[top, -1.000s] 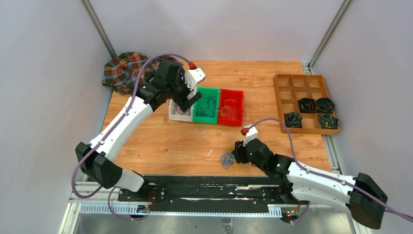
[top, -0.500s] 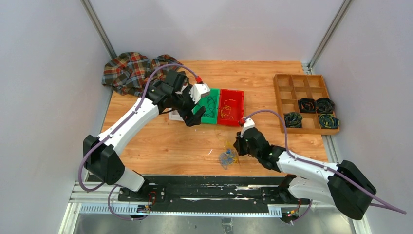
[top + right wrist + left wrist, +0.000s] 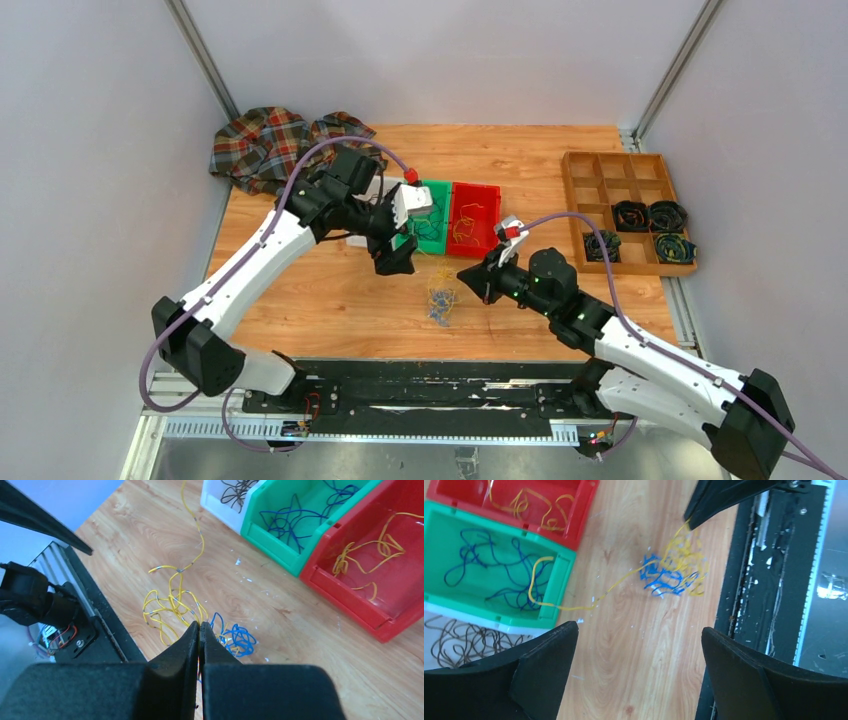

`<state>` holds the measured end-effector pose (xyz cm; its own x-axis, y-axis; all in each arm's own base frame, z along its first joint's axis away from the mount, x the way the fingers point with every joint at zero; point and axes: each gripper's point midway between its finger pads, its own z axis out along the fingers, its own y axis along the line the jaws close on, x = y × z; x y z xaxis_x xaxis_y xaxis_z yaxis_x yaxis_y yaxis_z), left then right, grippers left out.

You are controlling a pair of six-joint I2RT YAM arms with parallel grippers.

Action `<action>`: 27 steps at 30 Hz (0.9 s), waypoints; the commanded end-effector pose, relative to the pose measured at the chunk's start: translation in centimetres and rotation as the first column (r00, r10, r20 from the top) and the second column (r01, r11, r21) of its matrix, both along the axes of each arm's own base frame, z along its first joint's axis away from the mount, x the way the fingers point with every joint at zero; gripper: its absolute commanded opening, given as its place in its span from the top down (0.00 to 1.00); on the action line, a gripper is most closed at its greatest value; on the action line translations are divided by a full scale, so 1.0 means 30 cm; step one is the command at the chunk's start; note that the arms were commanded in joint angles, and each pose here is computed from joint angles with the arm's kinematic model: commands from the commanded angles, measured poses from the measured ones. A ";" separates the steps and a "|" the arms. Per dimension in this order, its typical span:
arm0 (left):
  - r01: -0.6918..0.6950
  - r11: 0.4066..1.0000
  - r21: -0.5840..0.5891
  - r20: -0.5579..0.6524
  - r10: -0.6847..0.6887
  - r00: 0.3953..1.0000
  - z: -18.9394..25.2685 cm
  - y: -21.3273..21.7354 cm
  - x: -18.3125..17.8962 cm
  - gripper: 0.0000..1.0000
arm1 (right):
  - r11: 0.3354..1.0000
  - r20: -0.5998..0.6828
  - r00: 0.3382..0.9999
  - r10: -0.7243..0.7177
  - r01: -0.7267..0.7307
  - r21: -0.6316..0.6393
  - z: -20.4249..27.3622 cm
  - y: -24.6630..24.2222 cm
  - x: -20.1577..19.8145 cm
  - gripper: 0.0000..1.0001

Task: Untangle the cables
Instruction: Untie the cable.

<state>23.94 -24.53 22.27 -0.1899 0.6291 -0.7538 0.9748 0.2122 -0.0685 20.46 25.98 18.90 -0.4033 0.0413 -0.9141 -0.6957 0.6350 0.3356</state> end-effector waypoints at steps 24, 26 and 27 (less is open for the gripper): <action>0.178 0.979 -0.095 -0.203 -0.194 0.960 -0.022 -0.175 -0.179 0.71 | 0.971 0.019 0.982 0.190 -0.191 0.147 0.112 0.097 -0.071 0.99; 0.155 0.985 -0.075 -0.180 -0.167 0.970 -0.015 -0.171 -0.157 0.95 | 0.973 0.011 0.983 0.185 -0.184 0.139 0.099 0.092 -0.071 0.99; 0.142 0.987 -0.068 -0.163 -0.152 0.975 -0.004 -0.168 -0.147 0.99 | 0.975 0.011 0.985 0.175 -0.175 0.134 0.093 0.087 -0.068 0.99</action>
<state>18.95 -29.39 21.30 -0.2357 0.6234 -0.7456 0.9612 0.0364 -0.2734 18.17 28.72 20.08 -0.4452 0.0531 -0.8938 -0.7823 0.4626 0.4172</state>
